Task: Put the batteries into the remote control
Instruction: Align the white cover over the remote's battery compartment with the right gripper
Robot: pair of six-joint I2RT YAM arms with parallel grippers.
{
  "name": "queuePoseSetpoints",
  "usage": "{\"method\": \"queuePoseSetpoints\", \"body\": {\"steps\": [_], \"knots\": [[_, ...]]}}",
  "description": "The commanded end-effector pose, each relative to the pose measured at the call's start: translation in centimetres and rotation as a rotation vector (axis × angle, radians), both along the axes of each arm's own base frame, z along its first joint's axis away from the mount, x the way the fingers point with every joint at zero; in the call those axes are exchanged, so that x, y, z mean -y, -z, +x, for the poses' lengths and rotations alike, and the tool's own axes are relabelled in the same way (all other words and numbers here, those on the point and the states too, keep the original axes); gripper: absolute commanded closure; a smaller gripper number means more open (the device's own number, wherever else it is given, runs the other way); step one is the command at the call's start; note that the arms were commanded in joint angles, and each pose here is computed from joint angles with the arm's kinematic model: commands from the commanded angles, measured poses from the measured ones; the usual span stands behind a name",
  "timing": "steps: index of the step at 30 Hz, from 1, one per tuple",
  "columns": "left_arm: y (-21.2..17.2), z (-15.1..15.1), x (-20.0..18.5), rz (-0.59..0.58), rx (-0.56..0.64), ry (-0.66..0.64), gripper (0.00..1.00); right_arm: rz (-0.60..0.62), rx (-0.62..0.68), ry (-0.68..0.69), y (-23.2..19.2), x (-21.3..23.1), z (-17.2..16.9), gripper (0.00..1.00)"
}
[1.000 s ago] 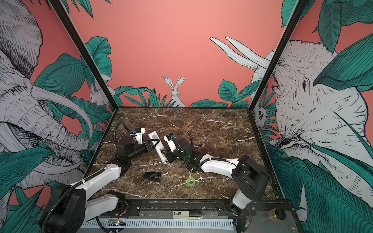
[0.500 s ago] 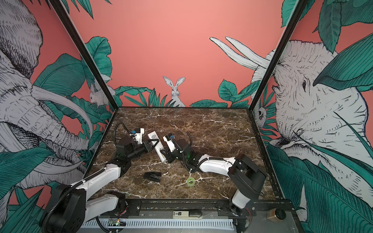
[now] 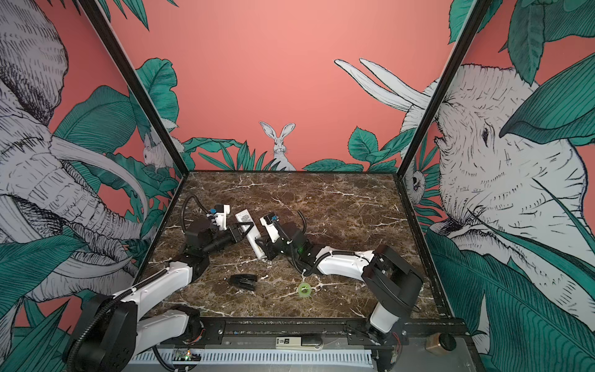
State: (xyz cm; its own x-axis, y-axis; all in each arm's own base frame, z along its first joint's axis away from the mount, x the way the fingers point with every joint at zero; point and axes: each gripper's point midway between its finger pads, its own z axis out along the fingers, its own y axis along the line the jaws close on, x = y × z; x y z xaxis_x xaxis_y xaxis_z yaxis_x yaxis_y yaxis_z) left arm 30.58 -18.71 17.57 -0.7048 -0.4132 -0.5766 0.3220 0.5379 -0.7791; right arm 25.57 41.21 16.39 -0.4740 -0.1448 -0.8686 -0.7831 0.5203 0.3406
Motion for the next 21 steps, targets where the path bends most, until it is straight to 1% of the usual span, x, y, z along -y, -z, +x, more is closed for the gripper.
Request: {"method": "queuePoseSetpoints", "body": {"steps": [1,5,11,21], "knots": [[-1.86,-0.25,0.17,-0.04,0.061,0.016,1.0,0.027,0.015,0.001,-0.55,-0.62,0.14,0.72],[-1.98,-0.28,0.19,-0.041,0.066,0.018,1.0,0.024,0.011,0.001,-0.34,-0.61,0.16,0.72],[-1.86,-0.3,0.16,-0.039,0.064,0.017,1.0,0.022,0.009,-0.004,-0.22,-0.65,-0.01,0.67],[-1.8,-0.31,0.11,-0.039,0.062,0.015,1.0,0.025,0.015,-0.007,-0.55,-0.53,-0.14,0.66]]}}
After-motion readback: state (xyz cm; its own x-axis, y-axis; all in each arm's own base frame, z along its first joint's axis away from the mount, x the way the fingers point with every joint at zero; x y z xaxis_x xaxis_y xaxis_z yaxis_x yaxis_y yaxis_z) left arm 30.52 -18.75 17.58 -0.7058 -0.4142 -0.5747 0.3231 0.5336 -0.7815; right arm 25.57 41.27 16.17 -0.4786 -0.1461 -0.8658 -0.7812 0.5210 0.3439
